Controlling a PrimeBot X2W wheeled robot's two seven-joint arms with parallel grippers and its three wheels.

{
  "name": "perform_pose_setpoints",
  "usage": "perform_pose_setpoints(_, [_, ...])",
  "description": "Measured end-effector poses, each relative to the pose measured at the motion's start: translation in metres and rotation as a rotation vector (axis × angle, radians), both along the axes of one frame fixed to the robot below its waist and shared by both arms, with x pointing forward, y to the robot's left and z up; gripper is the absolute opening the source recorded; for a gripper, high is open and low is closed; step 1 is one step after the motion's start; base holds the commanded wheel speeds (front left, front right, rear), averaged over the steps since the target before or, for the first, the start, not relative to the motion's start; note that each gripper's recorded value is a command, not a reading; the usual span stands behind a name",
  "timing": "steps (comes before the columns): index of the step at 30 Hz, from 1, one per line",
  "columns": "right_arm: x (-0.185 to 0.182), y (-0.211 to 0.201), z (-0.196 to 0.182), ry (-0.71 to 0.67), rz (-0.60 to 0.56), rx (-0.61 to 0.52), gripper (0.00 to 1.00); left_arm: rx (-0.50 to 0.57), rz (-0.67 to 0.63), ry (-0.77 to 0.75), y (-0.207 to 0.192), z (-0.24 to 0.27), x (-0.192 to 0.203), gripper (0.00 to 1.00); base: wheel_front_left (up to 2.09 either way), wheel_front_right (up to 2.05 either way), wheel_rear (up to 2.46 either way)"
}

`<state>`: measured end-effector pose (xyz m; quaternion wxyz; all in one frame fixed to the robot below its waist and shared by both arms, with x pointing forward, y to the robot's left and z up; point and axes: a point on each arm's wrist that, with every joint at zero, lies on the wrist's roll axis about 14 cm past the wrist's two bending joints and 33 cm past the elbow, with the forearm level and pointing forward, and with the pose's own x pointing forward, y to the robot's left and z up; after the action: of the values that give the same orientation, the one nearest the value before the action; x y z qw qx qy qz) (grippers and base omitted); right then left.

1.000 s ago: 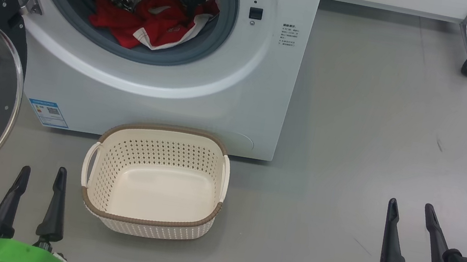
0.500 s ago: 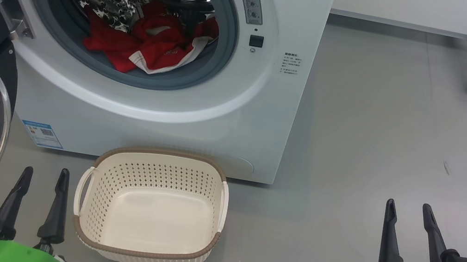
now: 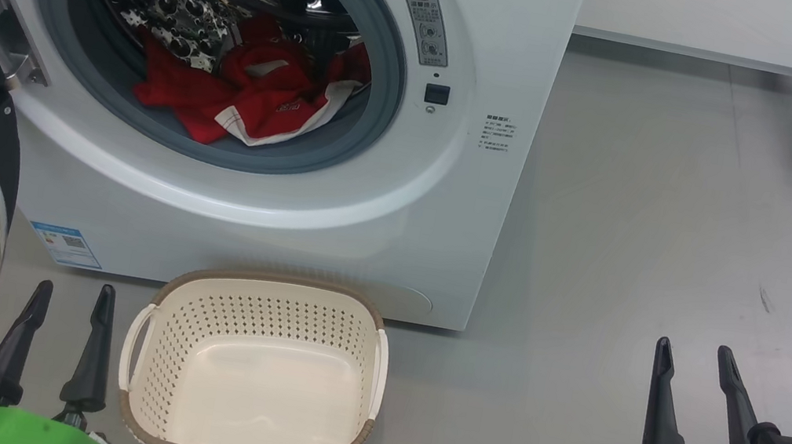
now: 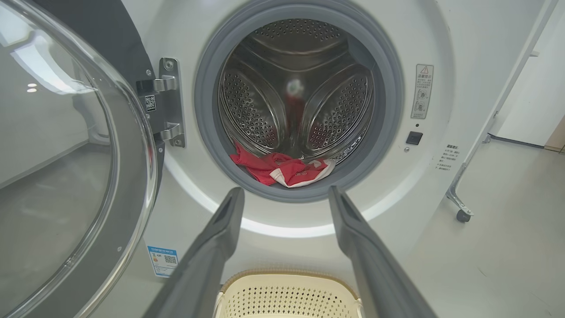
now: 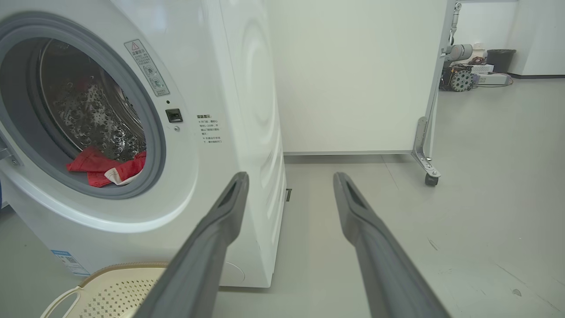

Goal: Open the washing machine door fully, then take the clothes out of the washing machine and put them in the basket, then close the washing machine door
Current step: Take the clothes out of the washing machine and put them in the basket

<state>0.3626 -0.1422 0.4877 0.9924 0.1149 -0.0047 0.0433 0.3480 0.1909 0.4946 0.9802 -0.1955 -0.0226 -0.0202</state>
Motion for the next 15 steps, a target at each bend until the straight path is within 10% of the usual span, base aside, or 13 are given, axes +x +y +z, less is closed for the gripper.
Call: perform_pose_setpoints(15, [-0.0002, -0.0029, -0.0031, 0.010, -0.010, 0.003, 1.00, 0.009, -0.011, 0.006, -0.0031, -0.0022, 0.0027, 1.00, 0.04, -0.04, 0.00])
